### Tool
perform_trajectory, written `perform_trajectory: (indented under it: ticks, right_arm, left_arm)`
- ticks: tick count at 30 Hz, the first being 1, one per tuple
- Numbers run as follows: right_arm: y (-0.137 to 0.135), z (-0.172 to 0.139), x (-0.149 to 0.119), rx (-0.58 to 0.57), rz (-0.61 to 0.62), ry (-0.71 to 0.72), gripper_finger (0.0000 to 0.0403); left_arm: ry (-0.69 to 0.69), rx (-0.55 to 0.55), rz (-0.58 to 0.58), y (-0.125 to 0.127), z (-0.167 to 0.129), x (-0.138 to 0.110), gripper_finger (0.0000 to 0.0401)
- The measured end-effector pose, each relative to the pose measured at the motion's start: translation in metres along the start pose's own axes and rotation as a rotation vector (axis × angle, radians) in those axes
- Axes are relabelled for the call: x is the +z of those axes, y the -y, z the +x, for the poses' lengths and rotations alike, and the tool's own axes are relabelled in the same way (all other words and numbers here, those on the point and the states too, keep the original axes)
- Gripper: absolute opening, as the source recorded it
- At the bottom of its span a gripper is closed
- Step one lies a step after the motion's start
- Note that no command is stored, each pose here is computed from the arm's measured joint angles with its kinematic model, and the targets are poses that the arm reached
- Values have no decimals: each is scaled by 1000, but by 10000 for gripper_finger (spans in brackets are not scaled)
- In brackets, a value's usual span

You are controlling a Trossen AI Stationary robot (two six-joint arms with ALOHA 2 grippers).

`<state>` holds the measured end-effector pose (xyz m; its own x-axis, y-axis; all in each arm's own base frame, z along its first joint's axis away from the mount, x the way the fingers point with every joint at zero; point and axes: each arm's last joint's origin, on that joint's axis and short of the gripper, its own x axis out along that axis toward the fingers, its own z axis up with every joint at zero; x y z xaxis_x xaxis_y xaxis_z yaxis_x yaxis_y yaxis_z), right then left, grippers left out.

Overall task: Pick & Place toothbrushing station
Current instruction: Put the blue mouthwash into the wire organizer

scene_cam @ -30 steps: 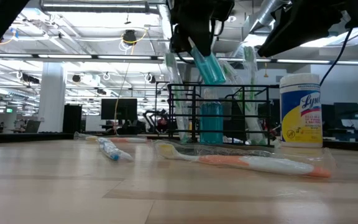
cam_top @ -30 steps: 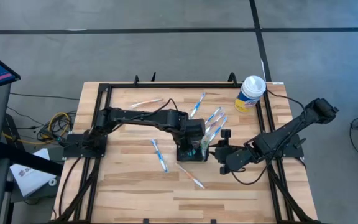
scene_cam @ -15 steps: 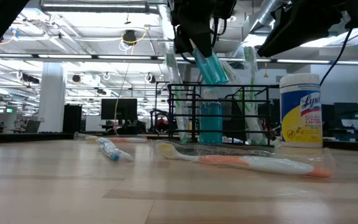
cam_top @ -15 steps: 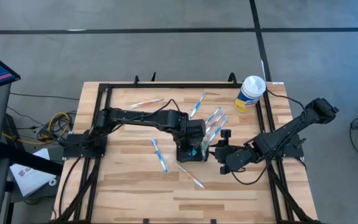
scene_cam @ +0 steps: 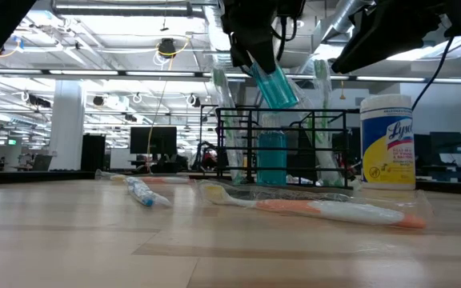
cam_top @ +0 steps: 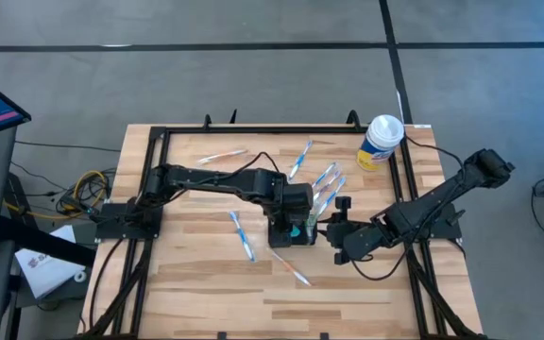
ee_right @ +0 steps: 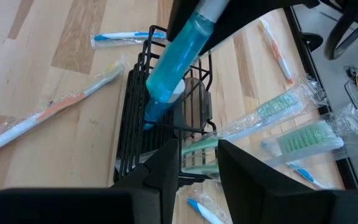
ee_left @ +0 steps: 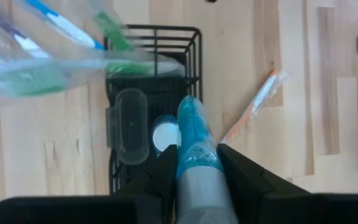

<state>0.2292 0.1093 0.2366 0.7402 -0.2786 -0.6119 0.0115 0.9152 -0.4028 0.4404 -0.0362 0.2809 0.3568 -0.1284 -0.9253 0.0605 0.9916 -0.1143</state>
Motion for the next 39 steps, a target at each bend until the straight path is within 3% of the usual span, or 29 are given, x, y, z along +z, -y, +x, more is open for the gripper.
perform_trajectory:
  ticks: [17,39]
  right_arm:
    - [0,0,0,0,-1,0,103]
    - [0,0,0,-3,1,4,103]
  left_arm:
    - [23,3,15,2,0,2,89]
    - [-33,26,39,-5,41,-11,89]
